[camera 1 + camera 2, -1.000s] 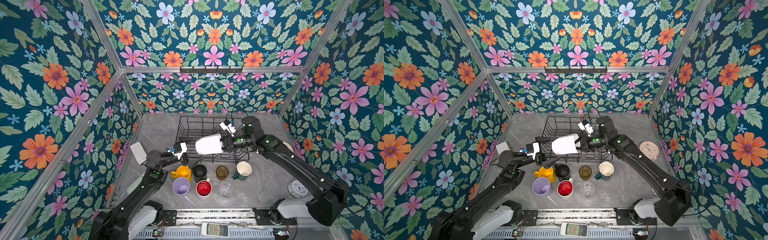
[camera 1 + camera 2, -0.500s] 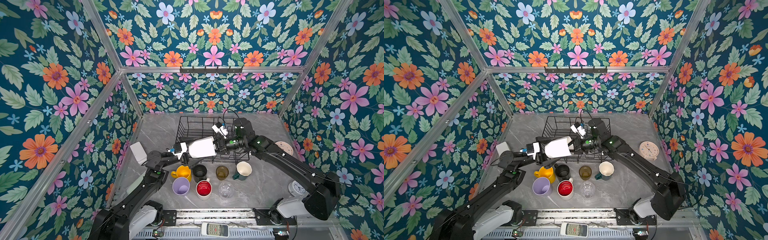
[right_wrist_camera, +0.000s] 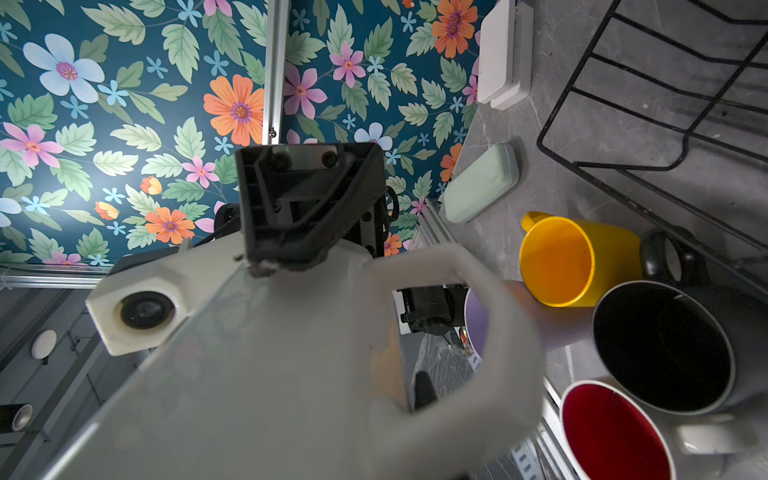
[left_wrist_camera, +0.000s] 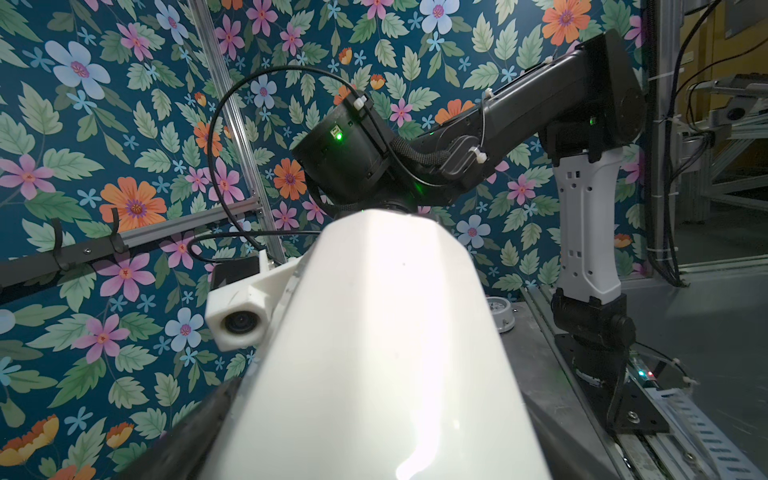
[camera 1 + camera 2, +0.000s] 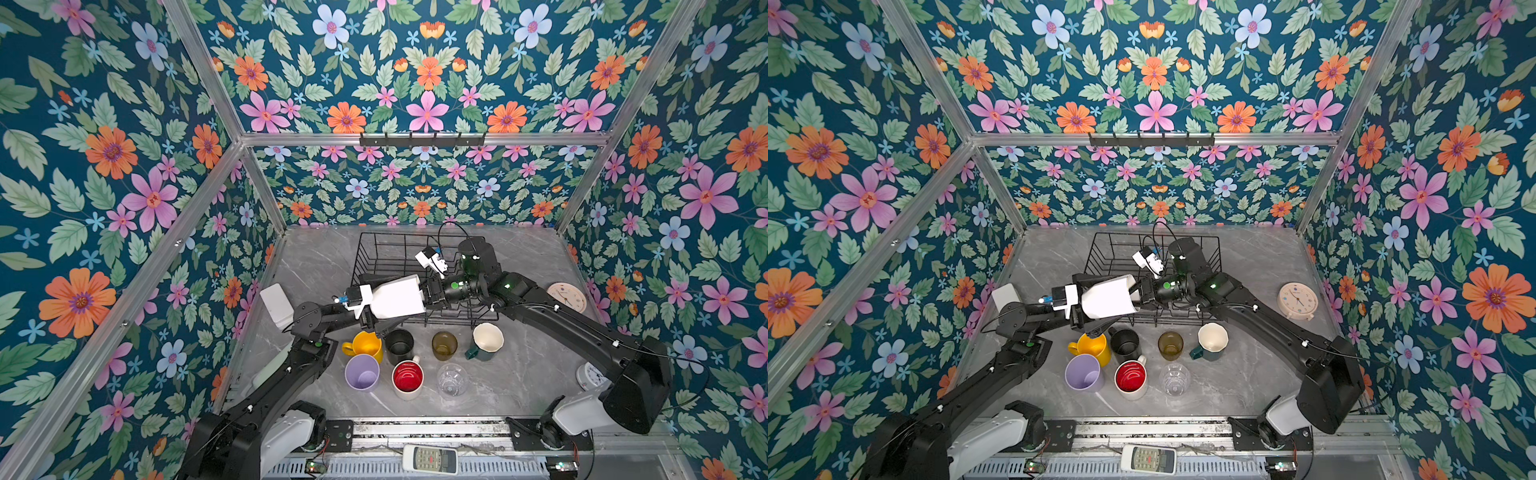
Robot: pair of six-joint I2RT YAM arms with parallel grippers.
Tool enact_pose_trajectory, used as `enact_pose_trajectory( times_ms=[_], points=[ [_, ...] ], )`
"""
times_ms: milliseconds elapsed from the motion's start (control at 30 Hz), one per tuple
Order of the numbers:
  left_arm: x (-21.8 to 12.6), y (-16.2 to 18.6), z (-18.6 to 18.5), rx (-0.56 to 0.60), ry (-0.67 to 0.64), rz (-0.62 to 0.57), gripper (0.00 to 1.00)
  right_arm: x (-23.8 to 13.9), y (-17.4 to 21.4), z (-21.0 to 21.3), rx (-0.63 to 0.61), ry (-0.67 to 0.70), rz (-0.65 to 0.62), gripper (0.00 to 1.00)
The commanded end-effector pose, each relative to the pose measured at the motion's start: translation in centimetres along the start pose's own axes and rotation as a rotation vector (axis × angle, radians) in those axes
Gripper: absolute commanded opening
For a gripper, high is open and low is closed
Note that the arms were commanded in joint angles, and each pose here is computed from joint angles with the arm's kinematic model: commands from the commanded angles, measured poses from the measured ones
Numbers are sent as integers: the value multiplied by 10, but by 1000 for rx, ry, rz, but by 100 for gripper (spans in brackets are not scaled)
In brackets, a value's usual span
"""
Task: Load the cups into the dish rack
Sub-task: 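Close the left gripper on the mug and open the right gripper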
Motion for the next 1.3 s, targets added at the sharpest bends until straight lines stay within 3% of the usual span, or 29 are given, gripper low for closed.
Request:
enact_pose_trajectory(
  times_ms=[0,233,433,733,1100,1267],
  points=[
    [1,-6,-1,15,11,-23,94,2,-2,15,-58,-69,9,0],
    [1,-6,-3,3,43,-25,90,6,0,18,-58,-83,25,0],
    [2,-7,-4,4,56,-27,79,7,0,15,-52,-81,30,0],
    [3,-10,-4,6,70,-23,44,6,0,16,-55,-78,24,0],
    [4,-10,0,-5,43,-19,0,3,1,14,-48,-45,10,18],
    [3,-12,2,5,22,-24,0,0,0,11,-38,-35,-1,27]
  ],
)
Point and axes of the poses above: each gripper's point midway between its finger pads, its own x axis out along the fingers, its own z axis along the line the jaws close on, y = z × x, the point moved 5 cm from there along -x, back along the fingers, and after that the axes turned 7 degrees about x, right-handed, at the moved point
